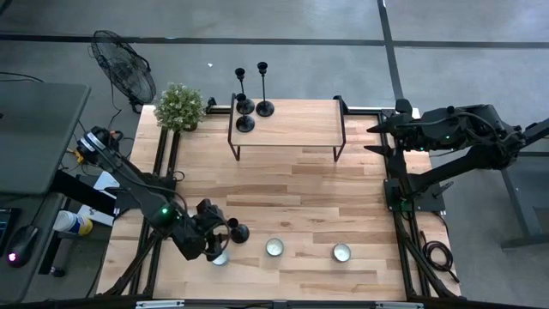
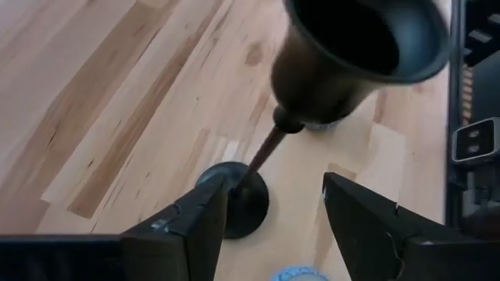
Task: Pick & Place candle stick holders
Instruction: Put the black candle holder on the shelf
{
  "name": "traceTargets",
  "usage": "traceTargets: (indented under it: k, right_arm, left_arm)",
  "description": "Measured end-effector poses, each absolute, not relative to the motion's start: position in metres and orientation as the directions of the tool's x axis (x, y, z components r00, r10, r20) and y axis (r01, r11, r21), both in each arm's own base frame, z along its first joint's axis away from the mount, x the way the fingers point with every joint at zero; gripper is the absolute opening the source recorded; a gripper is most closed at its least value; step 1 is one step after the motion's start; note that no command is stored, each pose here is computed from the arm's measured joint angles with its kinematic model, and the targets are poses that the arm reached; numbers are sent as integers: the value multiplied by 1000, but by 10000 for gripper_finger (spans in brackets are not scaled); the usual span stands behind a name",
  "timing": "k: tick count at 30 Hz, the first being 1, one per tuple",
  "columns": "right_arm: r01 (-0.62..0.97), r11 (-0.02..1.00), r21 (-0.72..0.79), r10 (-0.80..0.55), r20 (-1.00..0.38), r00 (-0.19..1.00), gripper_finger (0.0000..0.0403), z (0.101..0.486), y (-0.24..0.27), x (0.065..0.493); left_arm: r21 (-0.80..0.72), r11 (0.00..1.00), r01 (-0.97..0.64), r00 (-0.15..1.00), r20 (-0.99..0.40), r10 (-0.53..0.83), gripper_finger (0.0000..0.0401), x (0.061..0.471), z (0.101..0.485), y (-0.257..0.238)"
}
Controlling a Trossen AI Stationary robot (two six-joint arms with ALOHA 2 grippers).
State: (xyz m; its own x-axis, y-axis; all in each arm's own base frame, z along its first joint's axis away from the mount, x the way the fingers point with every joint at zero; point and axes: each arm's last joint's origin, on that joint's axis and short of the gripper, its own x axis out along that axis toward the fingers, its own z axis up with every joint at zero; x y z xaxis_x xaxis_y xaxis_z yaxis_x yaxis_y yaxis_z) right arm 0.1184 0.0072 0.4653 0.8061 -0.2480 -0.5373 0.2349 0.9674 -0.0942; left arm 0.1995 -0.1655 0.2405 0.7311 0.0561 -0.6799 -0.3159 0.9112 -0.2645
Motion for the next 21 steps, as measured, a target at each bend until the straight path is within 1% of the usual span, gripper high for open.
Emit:
traceTargets:
  k: [3,10,14,17,21]
  right_arm:
    - [235,967,-94,-248,-537,806,208,465,7,118]
    - [235,967,-94,-248,-538,806,208,465,7,118]
    - [243,967,-82,-248,-537,806,208,465,7,118]
    - [244,966,-80,-248,-538,806,208,465,7,118]
    - [242,967,-77,-245,-538,807,208,465,7,118]
  left_arm:
    - [-230,920,-318,722,-687,78,197,204,232,-169]
    - [-199,908,-368,764,-621,173,187,213,224,-174]
    - [-199,906,-374,772,-608,185,180,217,220,-177]
    - [-201,905,-374,772,-608,184,165,218,219,-178]
    - [-197,905,-377,773,-606,189,125,218,219,-178]
